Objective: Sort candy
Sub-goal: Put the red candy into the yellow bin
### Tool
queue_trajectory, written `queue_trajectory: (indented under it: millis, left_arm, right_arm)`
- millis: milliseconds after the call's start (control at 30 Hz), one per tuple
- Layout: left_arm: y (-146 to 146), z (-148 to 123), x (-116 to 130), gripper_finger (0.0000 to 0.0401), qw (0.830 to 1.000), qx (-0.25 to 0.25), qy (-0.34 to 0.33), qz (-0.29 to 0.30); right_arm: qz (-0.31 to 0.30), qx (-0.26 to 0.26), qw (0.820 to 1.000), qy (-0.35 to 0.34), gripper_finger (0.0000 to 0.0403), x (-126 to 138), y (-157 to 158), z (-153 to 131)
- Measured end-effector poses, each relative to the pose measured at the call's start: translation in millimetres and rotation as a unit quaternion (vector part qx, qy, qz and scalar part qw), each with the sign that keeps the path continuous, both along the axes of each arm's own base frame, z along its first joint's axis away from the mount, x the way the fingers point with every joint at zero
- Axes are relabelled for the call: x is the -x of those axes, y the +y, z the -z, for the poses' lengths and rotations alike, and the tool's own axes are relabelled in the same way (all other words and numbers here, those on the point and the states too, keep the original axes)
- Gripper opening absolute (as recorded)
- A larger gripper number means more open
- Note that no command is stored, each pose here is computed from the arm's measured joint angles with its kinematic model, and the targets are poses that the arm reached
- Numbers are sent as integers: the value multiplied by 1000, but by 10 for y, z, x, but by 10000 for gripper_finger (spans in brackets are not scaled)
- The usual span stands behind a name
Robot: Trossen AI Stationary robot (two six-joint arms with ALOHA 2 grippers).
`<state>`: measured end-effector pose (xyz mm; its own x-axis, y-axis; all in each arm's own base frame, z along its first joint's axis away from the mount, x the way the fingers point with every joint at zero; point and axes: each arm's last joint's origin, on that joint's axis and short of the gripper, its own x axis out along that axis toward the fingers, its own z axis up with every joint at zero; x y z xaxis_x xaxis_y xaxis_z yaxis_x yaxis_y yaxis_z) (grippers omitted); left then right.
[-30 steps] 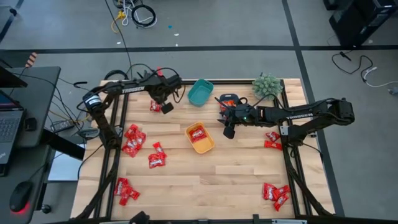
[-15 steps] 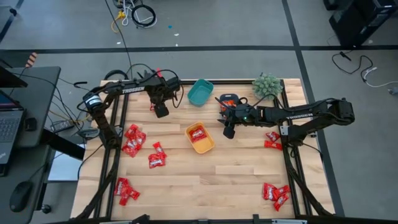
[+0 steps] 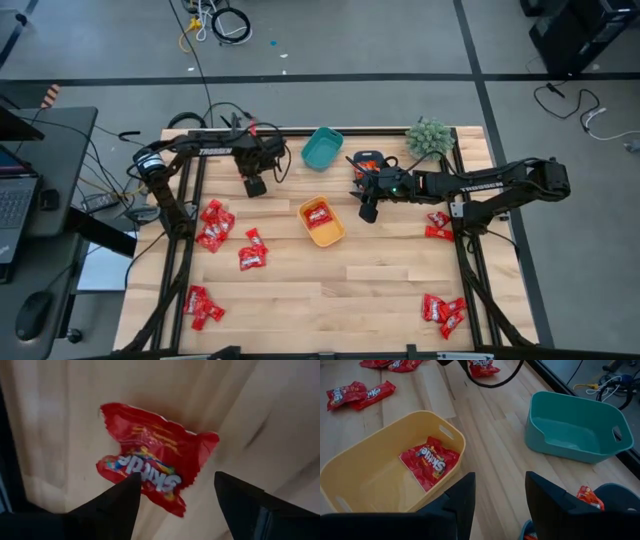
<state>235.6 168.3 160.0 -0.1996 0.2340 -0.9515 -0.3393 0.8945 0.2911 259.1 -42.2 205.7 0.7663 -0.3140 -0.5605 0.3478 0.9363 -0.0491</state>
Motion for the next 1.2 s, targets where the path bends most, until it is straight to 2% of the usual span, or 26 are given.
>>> queue_trajectory:
  millis: [167, 267, 367, 533, 567, 800, 967, 1067, 1200]
  left_arm:
    - [-5, 64, 43, 244, 1000, -12, 12, 0]
    - [-18, 94, 69, 213, 1000, -8, 17, 0]
    - [-27, 106, 81, 157, 1000, -6, 21, 0]
    - [-20, 93, 71, 33, 1000, -7, 19, 0]
    - [-14, 80, 62, 17, 1000, -8, 17, 0]
    - [8, -149, -65, 3, 1000, -5, -3, 5]
    - [-76, -541, -229, 1, 995, 8, -100, 27]
    - [-249, -768, -348, 1, 982, 20, -169, 79]
    - [-612, -945, -582, 1, 950, 30, -260, 170]
  right_arm:
    - [0, 0, 1000, 0, 157, 0, 0, -1]
    - [0, 0, 1000, 0, 157, 0, 0, -1]
    - [0, 0, 1000, 0, 157, 0, 0, -1]
    - [0, 0, 1000, 0, 157, 0, 0, -1]
    - [0, 0, 1000, 0, 157, 0, 0, -1]
    - [0, 4, 1000, 1, 157, 0, -2, 0]
    - [7, 2, 1000, 6, 157, 16, -24, 3]
    - [11, 0, 1000, 13, 157, 26, -31, 14]
    - [11, 0, 1000, 14, 157, 28, -31, 17]
